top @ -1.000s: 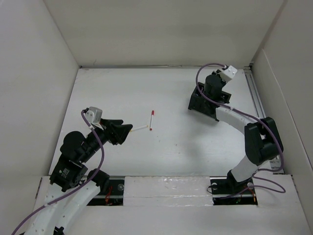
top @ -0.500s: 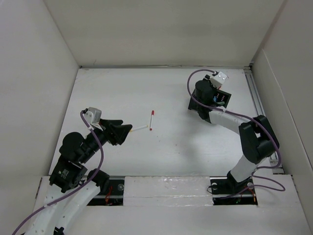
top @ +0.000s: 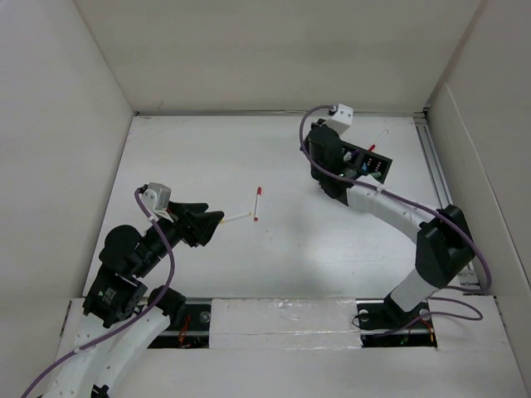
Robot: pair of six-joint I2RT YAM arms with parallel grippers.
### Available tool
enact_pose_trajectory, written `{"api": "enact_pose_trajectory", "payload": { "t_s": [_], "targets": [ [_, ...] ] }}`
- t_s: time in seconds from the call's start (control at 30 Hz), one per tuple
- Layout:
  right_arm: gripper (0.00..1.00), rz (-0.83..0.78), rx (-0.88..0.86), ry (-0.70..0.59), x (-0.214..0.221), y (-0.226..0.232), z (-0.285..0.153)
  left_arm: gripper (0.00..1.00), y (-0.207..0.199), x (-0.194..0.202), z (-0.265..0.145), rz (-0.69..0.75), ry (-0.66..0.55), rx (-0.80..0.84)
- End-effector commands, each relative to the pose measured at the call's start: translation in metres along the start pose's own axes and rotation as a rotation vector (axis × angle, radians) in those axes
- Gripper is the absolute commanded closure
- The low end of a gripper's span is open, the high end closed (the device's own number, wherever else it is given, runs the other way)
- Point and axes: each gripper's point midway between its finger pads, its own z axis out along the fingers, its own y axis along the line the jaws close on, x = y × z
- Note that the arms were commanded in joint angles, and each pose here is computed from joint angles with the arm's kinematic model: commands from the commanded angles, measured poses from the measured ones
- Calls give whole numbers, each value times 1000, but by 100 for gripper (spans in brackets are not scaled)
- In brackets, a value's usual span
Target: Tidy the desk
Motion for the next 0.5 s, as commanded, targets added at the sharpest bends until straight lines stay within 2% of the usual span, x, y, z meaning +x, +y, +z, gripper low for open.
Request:
{"api": "enact_pose_trajectory", "payload": {
  "t_s": [0.0, 0.03, 0.07, 0.13, 0.17, 0.27, 0.3, 0.33, 0.37, 0.4, 0.47],
  "targets": [
    [100, -81, -196, 253, 61, 58, -21, 48, -4, -7, 1, 16, -35, 26],
    [100, -96, -204, 313, 68, 67, -25, 48, -5, -8, 1, 16, -34, 29],
    [100, -134, -207, 386, 98, 71, -24, 48, -4, -7, 1, 17, -33, 27],
    [100, -148, -234, 492, 121, 90, -36, 48, -4, -7, 2, 17, -31, 28],
    [100, -175, -228, 545, 147, 90, -36, 48, -4, -6, 3, 15, -23, 28],
    [99, -190, -226, 605, 174, 103, -46, 48, -5, -7, 2, 18, -30, 29],
    [84, -202, -217, 629, 190, 100, -43, 48, -5, -7, 2, 17, -31, 28],
    [76, -191, -211, 652, 198, 100, -44, 48, -4, -8, 1, 17, -35, 25],
    [64, -182, -214, 661, 204, 103, -43, 48, -4, -6, 2, 16, -27, 25],
    [59, -189, -215, 687, 217, 101, -42, 48, -5, -8, 1, 17, -33, 27],
    [55, -190, -199, 710, 230, 99, -41, 48, -5, -8, 1, 18, -36, 28]
  ]
}}
